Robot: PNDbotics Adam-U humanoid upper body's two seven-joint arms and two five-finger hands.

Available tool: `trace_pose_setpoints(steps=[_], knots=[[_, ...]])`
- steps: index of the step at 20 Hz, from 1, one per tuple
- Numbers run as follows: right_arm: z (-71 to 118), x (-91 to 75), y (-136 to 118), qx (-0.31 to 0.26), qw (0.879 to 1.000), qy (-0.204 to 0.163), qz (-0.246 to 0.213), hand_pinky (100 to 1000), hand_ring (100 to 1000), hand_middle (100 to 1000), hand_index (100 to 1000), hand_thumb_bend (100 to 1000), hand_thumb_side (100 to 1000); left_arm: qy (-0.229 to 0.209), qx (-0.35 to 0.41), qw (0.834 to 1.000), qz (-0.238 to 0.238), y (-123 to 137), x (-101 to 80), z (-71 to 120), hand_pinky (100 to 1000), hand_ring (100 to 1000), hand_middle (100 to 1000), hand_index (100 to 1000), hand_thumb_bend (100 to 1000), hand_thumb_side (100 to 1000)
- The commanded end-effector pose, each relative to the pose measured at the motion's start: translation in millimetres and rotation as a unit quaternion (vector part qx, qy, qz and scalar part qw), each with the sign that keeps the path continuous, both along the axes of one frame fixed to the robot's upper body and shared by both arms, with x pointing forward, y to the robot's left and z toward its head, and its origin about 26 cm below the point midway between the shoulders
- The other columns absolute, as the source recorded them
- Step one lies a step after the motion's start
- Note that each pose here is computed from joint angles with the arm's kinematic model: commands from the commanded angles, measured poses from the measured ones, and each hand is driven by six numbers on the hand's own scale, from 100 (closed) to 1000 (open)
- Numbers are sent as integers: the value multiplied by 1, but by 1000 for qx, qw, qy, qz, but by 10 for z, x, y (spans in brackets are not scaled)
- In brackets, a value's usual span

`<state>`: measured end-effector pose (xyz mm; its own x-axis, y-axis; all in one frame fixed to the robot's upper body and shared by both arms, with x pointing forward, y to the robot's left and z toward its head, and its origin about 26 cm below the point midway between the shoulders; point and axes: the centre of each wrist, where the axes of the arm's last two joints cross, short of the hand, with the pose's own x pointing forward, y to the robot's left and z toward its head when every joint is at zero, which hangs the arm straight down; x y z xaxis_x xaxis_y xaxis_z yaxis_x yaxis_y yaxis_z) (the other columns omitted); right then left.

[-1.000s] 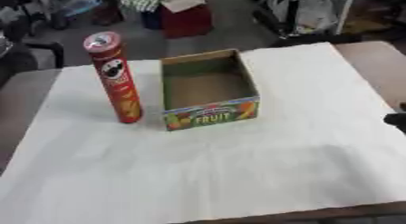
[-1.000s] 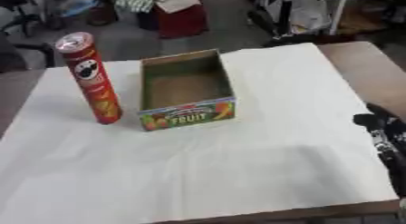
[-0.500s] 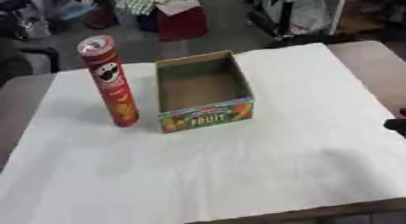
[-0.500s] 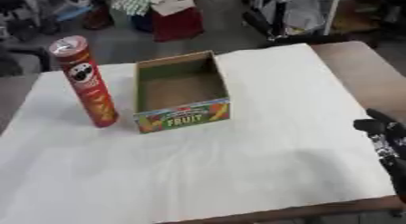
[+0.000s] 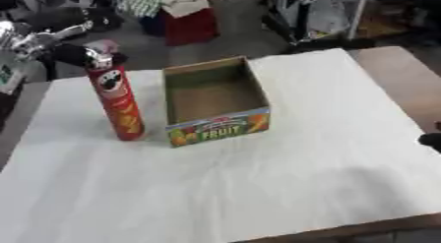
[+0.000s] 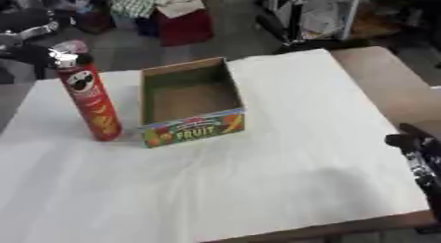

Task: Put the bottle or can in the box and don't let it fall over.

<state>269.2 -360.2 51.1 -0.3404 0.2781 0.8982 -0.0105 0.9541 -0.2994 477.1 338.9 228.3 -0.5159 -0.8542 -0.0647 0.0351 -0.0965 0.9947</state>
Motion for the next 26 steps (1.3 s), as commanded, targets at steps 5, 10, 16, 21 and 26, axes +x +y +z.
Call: trace_pose_setpoints(steps=[5,10,16,21,26], knots=[[81,39,2,-5,1000,-12,10,987,819,708,888,100,675,-26,11,999,23,58,37,84,923,885,901,1000,477,934],[84,42,7,-5,1000,-13,11,987,819,708,888,100,675,-19,24,999,27,62,45,47,921,884,900,1000,474,937],[89,44,8,-6,1000,-13,11,987,819,708,888,100,674,4,39,998,38,96,46,18,918,883,900,1000,475,938],[90,45,9,-6,1000,-13,12,986,819,708,888,100,674,14,42,998,36,94,48,-1,916,881,894,1000,473,938],[92,46,9,-5,1000,-13,12,986,819,708,888,100,673,17,38,999,35,101,47,-5,911,873,887,1000,473,932]])
